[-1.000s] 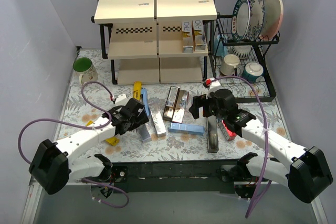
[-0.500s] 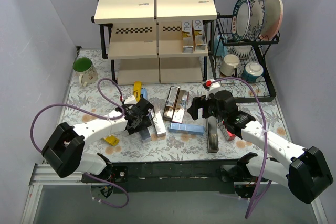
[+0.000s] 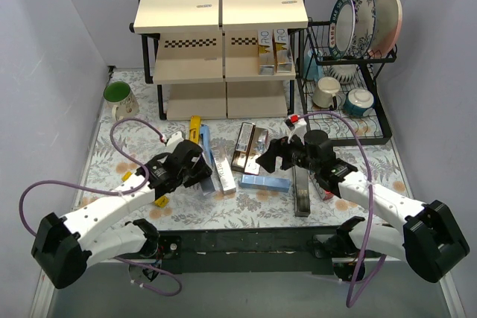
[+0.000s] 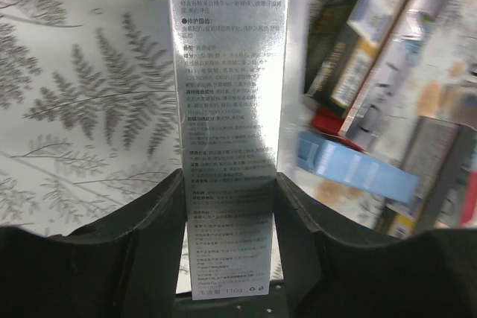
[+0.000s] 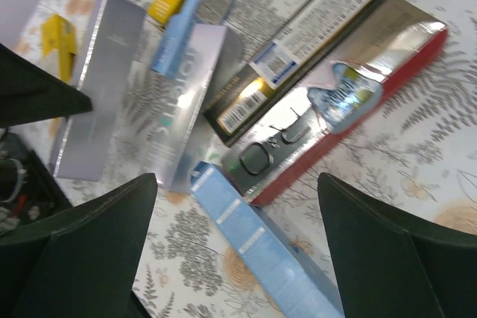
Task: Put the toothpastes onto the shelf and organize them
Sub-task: Pick up the toothpaste from the center of the board.
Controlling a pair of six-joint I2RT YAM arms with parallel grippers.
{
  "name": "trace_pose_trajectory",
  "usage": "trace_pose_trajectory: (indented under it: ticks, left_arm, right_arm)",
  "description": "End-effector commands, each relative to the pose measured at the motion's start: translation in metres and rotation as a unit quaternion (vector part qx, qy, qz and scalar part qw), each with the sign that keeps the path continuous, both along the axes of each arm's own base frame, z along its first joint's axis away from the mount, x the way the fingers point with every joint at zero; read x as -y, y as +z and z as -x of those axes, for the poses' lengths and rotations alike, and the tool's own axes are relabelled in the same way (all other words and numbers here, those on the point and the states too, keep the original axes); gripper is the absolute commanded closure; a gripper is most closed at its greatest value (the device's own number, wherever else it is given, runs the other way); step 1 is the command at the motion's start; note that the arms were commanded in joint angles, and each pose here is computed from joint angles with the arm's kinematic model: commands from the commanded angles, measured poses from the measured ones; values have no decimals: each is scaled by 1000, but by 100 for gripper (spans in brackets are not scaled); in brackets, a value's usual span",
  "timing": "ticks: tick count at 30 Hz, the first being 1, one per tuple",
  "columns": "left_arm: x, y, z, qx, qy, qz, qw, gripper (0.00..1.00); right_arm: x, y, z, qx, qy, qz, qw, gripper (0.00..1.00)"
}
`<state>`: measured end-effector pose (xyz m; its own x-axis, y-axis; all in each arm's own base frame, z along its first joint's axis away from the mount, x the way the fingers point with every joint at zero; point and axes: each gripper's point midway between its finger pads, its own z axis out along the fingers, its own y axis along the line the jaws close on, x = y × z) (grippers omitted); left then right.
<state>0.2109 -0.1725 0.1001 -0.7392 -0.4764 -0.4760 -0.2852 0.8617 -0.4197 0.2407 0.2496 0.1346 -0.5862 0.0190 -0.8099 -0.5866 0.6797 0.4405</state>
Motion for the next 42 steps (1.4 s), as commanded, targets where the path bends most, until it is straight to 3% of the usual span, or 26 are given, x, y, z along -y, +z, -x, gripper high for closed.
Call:
trace_pose_trajectory:
  ticks: [1,7,13,20,27,34,42]
  left_arm:
    - [37,58,-10,104,-76,109,986,72]
    - [76,116,-1,199,-182,218,938,72]
    - [98,160,7,269,-249,280,888,71]
    - [115,189,14,302,-292,326,847,71]
    - [129,193,21,299,-323,365,820,71]
    - [136,195,24,297,-342,373,809,71]
    - [139,186,29,284,-352,385,804,71]
  right_arm:
    - [-32,53,9,28,58,-125,990,4]
    - [-51,95,22,16,109,-231,967,3]
    - [-55,129,25,19,155,-317,936,3]
    - [-49,153,28,19,197,-371,907,4]
    - [-50,171,37,40,251,-385,887,5]
    - [-48,184,45,48,279,-405,869,10]
    - [-44,190,49,54,296,-423,855,26]
